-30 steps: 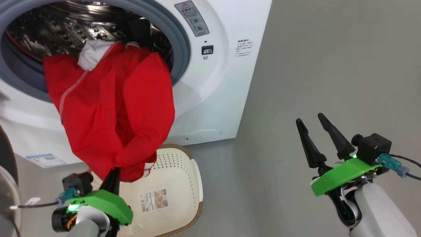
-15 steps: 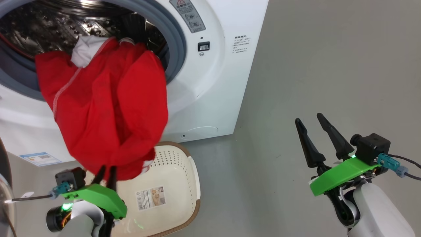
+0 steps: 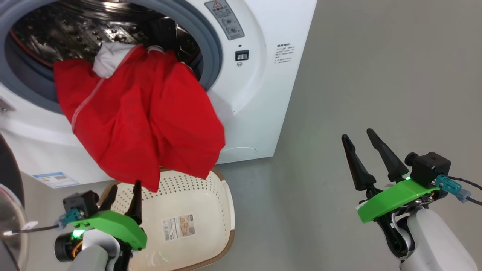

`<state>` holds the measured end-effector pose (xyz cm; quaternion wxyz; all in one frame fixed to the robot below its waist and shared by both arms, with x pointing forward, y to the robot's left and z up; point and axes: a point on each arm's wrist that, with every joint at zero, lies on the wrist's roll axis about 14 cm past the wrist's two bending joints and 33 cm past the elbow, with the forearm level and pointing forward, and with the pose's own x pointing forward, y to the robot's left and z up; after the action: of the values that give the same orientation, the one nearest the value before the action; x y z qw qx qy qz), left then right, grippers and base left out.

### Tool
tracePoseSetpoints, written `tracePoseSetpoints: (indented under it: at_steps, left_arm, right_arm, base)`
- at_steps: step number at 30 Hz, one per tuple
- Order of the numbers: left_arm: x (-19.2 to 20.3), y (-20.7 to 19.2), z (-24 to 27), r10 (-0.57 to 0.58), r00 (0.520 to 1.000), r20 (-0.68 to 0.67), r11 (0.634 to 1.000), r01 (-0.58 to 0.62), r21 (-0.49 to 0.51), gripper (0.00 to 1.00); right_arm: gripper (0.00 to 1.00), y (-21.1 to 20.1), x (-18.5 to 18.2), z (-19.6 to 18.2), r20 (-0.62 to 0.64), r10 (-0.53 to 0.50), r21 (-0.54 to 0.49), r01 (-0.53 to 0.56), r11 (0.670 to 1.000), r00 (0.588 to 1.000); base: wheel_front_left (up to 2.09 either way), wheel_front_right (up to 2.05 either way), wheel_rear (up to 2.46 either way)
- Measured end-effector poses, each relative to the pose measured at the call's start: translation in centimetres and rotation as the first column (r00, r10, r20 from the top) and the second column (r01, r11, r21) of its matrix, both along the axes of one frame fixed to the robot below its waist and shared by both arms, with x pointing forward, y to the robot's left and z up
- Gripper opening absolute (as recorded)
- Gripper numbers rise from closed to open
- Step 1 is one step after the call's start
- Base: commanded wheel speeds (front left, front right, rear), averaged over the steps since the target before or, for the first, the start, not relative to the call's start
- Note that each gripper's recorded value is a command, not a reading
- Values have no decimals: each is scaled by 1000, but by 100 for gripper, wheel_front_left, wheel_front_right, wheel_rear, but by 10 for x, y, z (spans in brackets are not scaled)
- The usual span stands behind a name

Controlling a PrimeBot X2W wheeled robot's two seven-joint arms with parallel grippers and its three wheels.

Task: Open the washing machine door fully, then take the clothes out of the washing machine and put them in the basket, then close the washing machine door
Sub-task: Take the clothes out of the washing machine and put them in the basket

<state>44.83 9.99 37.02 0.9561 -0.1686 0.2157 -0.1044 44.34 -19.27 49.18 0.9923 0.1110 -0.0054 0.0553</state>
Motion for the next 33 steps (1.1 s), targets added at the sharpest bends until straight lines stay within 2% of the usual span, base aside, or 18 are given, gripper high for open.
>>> tracePoseSetpoints:
  at_steps: [11,24,33]
  left_arm:
    - [-3,12,38,41,989,141,998,-35,-45,100]
    - [-16,30,88,100,944,314,995,-92,-39,100]
    - [-29,41,104,142,921,363,990,-139,-34,100]
  right_arm:
    - [100,7,3,9,25,20,2,-20,1000,999]
    - [100,10,0,21,56,29,0,-29,1000,998]
    - [100,10,-4,20,54,28,4,-28,1000,998]
  base:
    - [0,0,0]
    - [0,0,0]
    - [0,0,0]
